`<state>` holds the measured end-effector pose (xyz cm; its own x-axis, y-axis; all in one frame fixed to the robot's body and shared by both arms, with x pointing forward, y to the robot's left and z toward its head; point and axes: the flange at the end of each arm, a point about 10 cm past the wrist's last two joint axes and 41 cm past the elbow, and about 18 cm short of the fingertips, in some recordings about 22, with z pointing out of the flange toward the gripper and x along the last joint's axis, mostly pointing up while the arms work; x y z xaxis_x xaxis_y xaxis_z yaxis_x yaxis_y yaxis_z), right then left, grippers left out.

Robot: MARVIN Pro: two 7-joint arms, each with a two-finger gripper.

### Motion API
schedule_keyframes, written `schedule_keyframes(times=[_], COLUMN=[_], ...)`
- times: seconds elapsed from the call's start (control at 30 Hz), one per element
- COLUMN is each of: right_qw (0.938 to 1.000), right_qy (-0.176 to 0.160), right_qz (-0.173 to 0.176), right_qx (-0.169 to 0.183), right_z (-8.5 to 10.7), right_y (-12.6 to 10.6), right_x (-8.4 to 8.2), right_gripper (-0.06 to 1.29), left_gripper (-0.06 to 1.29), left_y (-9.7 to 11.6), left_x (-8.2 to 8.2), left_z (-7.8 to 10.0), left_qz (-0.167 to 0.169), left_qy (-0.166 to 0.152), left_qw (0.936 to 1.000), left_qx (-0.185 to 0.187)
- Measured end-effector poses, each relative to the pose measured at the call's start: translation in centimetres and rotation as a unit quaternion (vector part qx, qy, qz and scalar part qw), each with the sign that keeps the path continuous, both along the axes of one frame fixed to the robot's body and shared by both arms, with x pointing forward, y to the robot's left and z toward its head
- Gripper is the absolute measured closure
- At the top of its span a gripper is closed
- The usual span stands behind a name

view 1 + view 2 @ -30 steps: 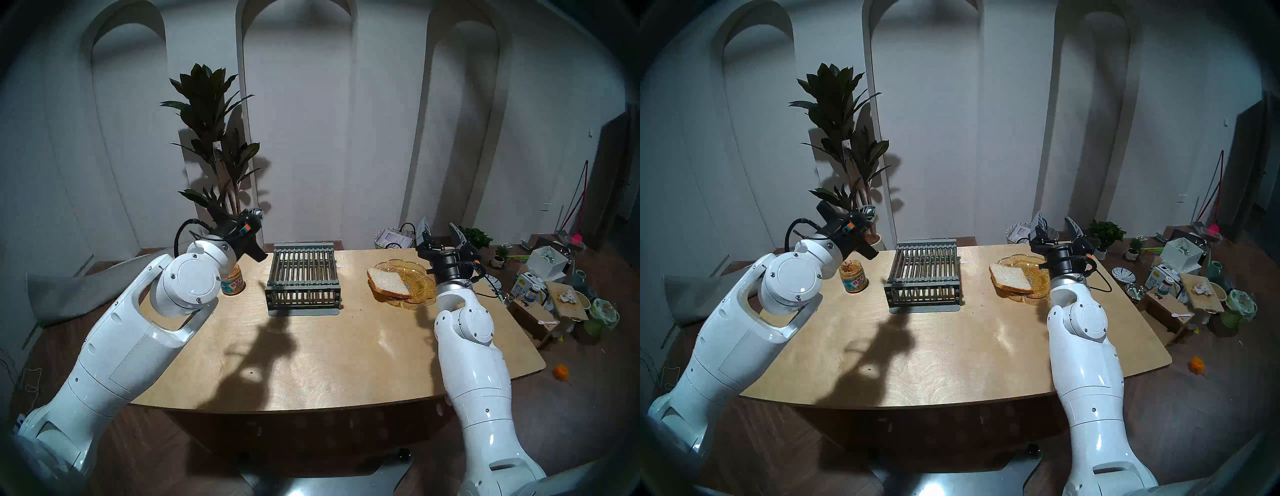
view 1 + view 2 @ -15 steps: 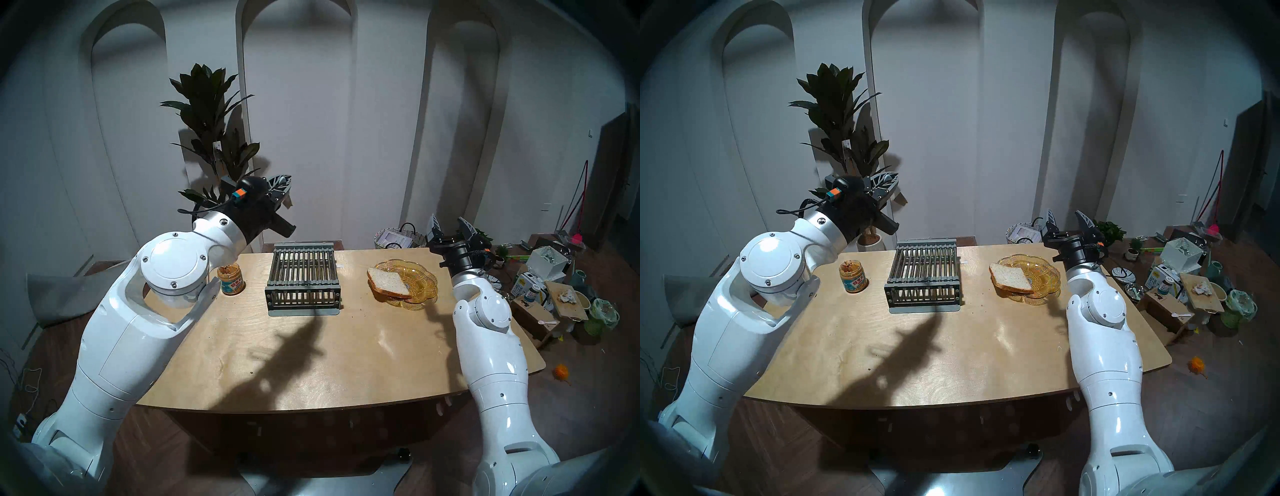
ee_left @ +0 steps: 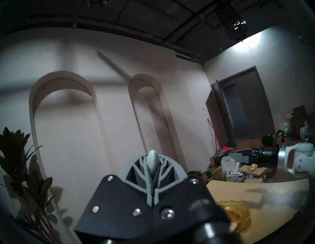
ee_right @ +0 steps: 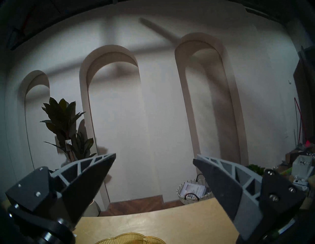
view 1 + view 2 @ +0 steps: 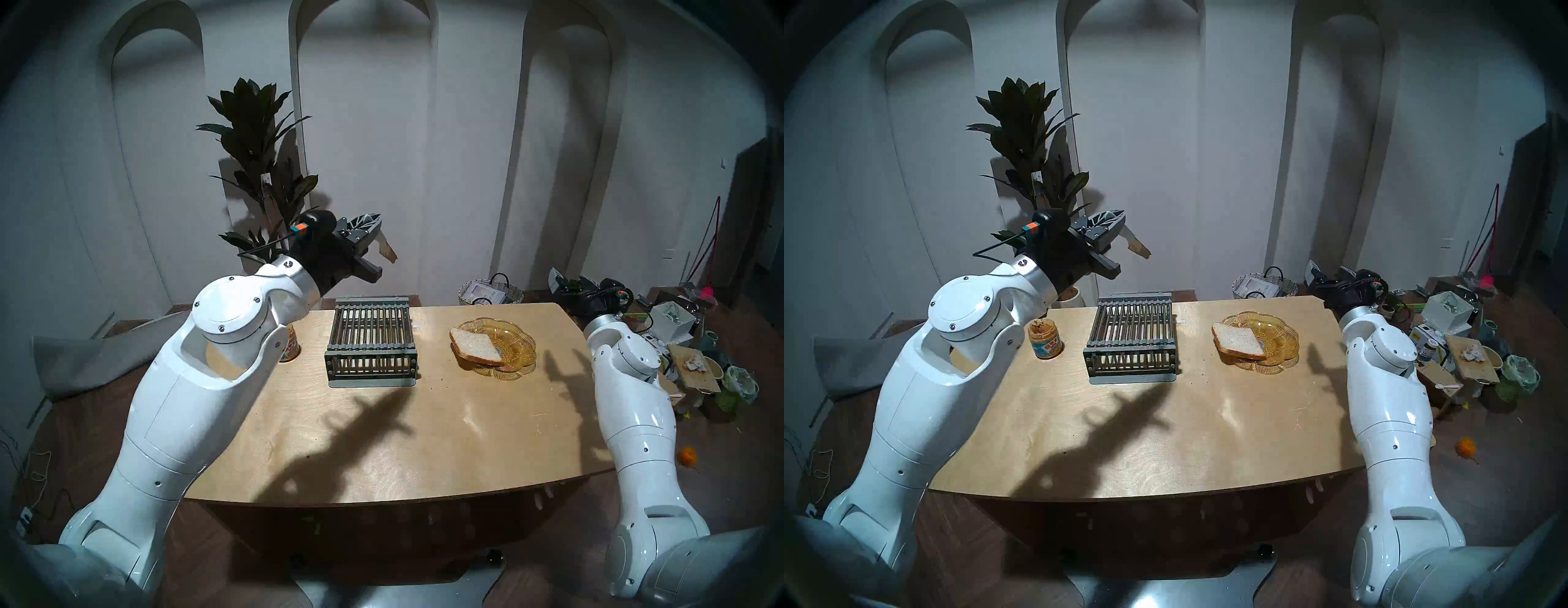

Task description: Spread peanut butter over the slice of bread with the knife

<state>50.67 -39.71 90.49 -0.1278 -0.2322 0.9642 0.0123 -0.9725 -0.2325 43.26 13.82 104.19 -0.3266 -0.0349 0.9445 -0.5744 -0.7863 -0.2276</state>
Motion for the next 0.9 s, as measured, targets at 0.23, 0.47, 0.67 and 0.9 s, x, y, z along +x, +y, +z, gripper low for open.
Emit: schedule_keyframes(times=[0.23,0.47,0.67,0.9], right_qw=[0.9965,0.9864,0.9733,0.9597], right_qy=[0.071,0.134,0.177,0.207], right_qz=[0.004,0.036,0.086,0.136], right_qx=[0.045,0.088,0.118,0.134], right_z=[-2.1,-4.1,-5.2,-6.6], right_y=[-1.8,-2.7,-3.3,-4.0], right_x=[-0.4,-1.4,-2.1,-2.5], right_gripper=[-0.02,-0.02,-0.02,-0.02], left_gripper=[1.26,1.26,1.26,1.26], left_y=[-1.9,-3.8,-5.3,-6.7], left_x=[1.8,3.9,5.5,7.2], left_z=[-1.1,-2.0,-2.7,-3.8], left_qz=[-0.042,-0.079,-0.101,-0.115], left_qy=[0.043,0.088,0.123,0.163], left_qw=[0.9972,0.9890,0.9804,0.9701], left_qx=[-0.044,-0.090,-0.116,-0.138])
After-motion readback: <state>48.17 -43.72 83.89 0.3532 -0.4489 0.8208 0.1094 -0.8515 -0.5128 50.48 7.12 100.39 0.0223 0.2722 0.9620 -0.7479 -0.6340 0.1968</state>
